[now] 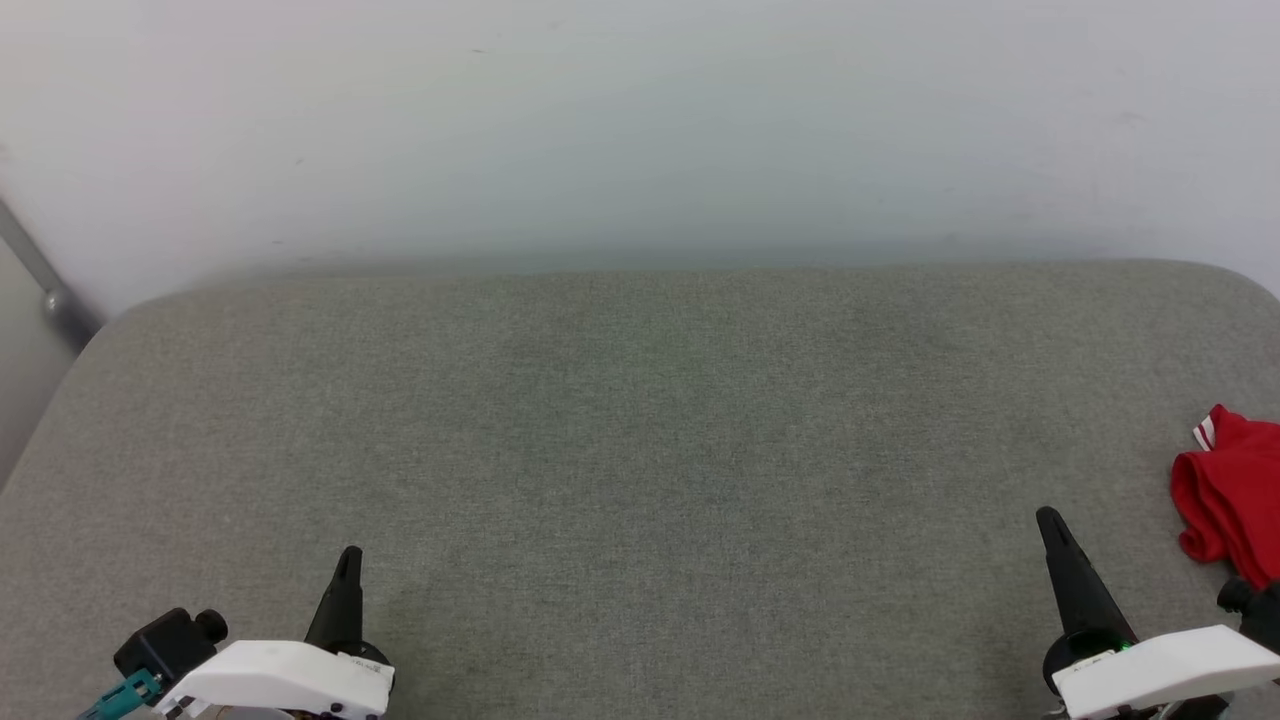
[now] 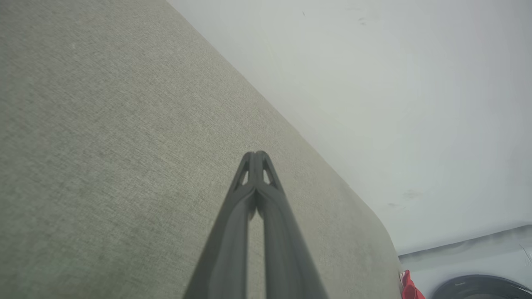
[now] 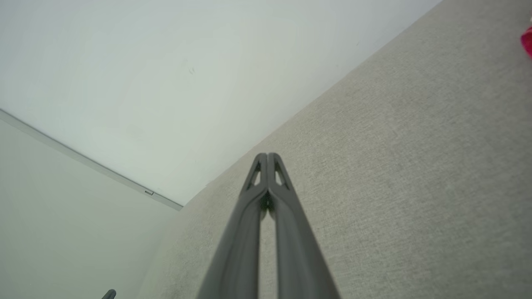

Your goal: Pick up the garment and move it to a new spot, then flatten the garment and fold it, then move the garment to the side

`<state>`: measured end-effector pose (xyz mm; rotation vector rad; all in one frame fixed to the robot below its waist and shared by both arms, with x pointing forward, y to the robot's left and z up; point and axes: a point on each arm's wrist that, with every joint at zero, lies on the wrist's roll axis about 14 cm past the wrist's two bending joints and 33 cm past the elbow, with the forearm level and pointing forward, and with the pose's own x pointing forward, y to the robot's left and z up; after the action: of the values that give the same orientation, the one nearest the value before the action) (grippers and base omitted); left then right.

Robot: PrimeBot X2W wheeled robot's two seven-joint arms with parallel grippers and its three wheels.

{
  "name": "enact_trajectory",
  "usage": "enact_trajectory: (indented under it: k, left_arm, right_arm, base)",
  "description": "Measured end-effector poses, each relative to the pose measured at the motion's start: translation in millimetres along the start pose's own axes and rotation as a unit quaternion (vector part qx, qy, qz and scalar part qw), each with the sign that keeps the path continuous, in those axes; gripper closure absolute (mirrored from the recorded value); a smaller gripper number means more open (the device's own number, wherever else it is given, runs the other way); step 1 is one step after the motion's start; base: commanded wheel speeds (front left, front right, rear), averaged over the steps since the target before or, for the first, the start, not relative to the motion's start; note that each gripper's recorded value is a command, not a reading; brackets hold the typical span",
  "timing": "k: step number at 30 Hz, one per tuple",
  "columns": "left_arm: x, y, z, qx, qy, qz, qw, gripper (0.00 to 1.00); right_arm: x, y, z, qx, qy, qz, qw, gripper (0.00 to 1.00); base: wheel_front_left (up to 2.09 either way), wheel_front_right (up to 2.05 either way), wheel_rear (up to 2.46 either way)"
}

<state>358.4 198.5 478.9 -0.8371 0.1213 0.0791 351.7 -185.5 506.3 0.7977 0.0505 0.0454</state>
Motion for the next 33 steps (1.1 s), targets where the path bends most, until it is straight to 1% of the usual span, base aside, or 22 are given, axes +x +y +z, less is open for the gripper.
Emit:
enact_trajectory:
  k: [14,33]
  left_arm:
    - [6.5,-4.5,2.8,-0.084,0.002,-0.008,0.996,1.00]
    - [13.2,-9.4,6.9,-0.179,0.001,-0.021,0.984,1.00]
  right_arm:
    - [7.7,-2.2,2.6,0.086,-0.006,-0.001,0.996,1.00]
    - [16.3,-5.9,5.3,0.186,-0.014,-0.004,0.982,1.00]
  base:
    - [0.00,0.00,0.00]
    - [0.00,0.00,0.00]
